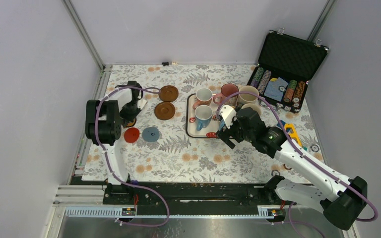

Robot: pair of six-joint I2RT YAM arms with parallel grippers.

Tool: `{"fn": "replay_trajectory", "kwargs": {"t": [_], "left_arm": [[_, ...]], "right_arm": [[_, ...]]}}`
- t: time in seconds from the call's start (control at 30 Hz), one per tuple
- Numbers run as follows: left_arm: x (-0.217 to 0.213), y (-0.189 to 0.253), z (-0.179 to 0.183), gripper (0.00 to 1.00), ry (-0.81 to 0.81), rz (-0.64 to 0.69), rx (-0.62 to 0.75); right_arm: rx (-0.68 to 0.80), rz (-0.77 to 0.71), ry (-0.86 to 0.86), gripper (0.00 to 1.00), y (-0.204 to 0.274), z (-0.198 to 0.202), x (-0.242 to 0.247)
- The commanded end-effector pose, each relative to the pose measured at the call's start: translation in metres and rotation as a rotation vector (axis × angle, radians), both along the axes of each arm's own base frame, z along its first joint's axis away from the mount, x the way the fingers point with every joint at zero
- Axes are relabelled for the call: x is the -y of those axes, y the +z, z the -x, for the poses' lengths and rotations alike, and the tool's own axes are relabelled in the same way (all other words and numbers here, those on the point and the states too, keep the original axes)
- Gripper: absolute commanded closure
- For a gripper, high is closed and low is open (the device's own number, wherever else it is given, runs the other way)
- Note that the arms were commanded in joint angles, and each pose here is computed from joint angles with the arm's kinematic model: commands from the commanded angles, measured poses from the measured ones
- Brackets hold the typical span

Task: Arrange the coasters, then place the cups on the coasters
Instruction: Move the coaster to the center of the board.

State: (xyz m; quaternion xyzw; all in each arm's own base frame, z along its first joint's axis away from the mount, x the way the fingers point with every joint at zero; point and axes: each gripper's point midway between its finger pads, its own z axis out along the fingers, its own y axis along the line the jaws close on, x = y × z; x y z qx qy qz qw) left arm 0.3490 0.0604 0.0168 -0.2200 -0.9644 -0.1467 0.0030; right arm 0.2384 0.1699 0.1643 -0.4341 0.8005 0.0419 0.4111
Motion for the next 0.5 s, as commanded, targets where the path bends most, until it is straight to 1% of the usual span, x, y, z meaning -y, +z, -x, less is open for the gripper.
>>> {"fn": "replay_trajectory", "kwargs": {"t": [0.0, 0.1, 0.23, 0.27, 0.33, 0.4, 0.47], "left_arm": [[0.000, 0.016, 0.012, 1.00, 0.001, 0.019, 0.026], [0.010, 0.049, 0.008, 1.00, 0.042, 0.093, 0.150], [0.008, 0.113, 0.009, 1.00, 0.141, 0.227, 0.387], [0.006, 0.126, 0.014, 0.98, 0.170, 0.271, 0.434], [0.003, 0.144, 0.034, 0.80, 0.218, 0.371, 0.510], [-0.002, 0.149, 0.054, 0.55, 0.245, 0.426, 0.572], [-0.005, 0.146, 0.071, 0.32, 0.246, 0.435, 0.621]], "right_arm": [[0.020, -0.030, -0.026, 0.03, 0.008, -0.006, -0.001], [0.017, -0.043, -0.026, 0.03, 0.014, -0.008, -0.005], [-0.010, -0.050, -0.017, 0.05, 0.031, -0.012, -0.015], [-0.028, -0.053, 0.001, 0.06, 0.036, -0.011, -0.019], [-0.019, -0.062, 0.031, 0.06, 0.053, -0.017, -0.029], [-0.010, -0.077, 0.055, 0.07, 0.070, -0.025, -0.043], [-0.014, -0.090, 0.093, 0.07, 0.086, -0.035, -0.064]]}}
